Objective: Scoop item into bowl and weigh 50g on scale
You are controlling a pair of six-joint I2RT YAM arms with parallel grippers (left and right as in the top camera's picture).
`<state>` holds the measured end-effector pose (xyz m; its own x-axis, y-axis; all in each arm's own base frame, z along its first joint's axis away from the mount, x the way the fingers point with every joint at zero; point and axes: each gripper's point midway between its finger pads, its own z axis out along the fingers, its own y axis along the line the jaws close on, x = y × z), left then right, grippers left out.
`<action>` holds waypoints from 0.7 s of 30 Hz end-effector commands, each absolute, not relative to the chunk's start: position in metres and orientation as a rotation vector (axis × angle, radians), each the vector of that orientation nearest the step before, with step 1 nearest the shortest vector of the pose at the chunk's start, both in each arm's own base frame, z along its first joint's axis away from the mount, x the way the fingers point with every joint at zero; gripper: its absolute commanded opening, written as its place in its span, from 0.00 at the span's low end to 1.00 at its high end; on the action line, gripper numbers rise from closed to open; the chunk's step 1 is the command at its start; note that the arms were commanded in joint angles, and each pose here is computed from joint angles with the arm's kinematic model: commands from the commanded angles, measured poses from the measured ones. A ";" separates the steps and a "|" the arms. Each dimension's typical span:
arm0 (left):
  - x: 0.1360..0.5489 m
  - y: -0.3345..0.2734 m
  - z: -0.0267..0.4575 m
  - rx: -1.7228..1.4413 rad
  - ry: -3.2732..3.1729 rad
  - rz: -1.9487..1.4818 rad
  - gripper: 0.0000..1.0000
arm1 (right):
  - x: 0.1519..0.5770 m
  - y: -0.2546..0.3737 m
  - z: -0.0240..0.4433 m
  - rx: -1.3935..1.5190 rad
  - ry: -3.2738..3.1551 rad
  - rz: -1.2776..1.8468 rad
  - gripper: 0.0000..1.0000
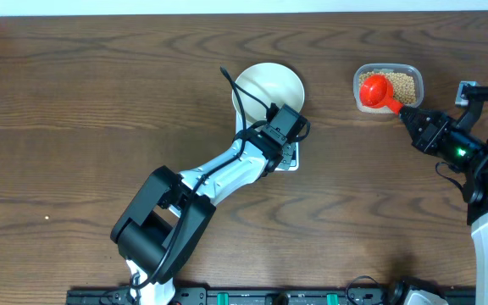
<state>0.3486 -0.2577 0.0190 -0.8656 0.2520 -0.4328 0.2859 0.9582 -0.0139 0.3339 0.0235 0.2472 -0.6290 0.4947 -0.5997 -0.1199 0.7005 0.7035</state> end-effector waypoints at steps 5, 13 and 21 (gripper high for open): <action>0.345 -0.250 0.006 0.404 2.707 -0.050 0.07 | 0.335 0.020 0.255 0.265 2.046 0.905 0.01; 0.343 -0.249 0.005 0.412 2.716 -0.044 0.07 | 0.335 0.020 0.255 0.266 2.047 0.906 0.01; 0.336 -0.254 0.004 0.439 2.721 -0.041 0.07 | 0.334 0.020 0.255 0.268 2.050 0.908 0.01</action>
<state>0.3435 -0.2556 0.0175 -0.8708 0.2645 -0.4144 0.2892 0.9573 0.0032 0.3337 0.0236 0.2468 -0.6305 0.4952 -0.5977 -0.1181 0.6999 0.7044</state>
